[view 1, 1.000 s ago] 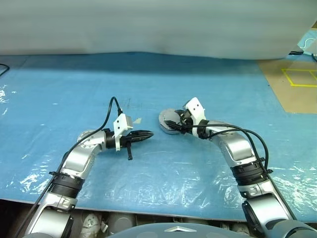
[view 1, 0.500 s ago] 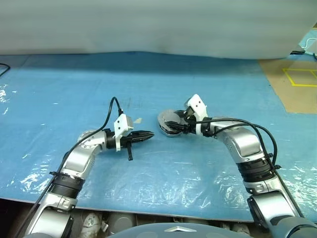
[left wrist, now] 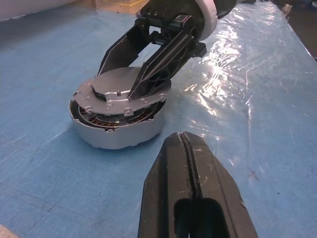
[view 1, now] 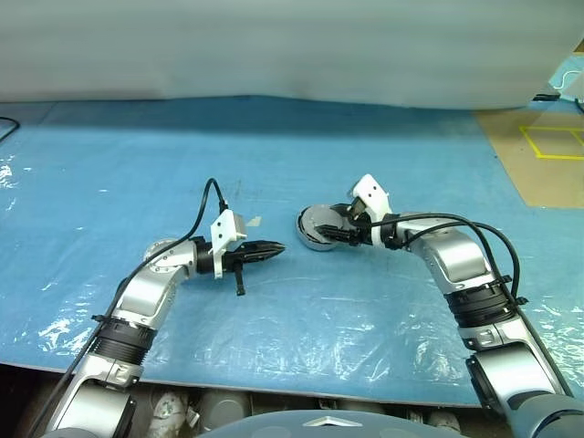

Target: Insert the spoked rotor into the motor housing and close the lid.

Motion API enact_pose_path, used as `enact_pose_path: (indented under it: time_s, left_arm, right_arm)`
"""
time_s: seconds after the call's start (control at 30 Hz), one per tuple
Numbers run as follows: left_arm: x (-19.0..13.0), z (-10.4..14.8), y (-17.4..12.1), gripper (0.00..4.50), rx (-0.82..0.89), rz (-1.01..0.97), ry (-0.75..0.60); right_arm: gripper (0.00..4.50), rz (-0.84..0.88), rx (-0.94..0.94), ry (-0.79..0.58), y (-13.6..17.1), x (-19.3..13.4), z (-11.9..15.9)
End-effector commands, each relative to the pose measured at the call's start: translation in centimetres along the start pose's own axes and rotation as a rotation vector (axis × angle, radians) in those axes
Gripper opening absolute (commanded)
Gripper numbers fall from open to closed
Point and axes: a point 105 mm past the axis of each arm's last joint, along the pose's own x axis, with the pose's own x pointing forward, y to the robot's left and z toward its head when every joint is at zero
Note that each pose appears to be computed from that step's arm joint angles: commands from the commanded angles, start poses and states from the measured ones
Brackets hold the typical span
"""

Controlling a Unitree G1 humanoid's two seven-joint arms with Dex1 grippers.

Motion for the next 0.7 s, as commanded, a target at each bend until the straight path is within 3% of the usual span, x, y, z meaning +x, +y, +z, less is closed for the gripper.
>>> enact_pose_path:
  time_s: [0.03, 0.23, 0.7]
  left_arm:
    - [0.0, 0.7, 0.0, 0.0, 0.032, -0.009, -0.012]
    - [0.0, 0.6, 0.1, 0.0, 0.031, -0.007, -0.011]
    - [0.0, 0.6, 0.1, 0.0, 0.033, -0.007, -0.012]
  right_arm:
    - [2.96, -0.005, 0.003, -0.058, -0.1, -0.1, 1.8]
    - [2.96, 0.008, 0.038, -0.105, 0.2, 0.1, 3.5]
    - [2.96, -0.054, 0.002, 0.0, -0.6, 1.0, 0.1]
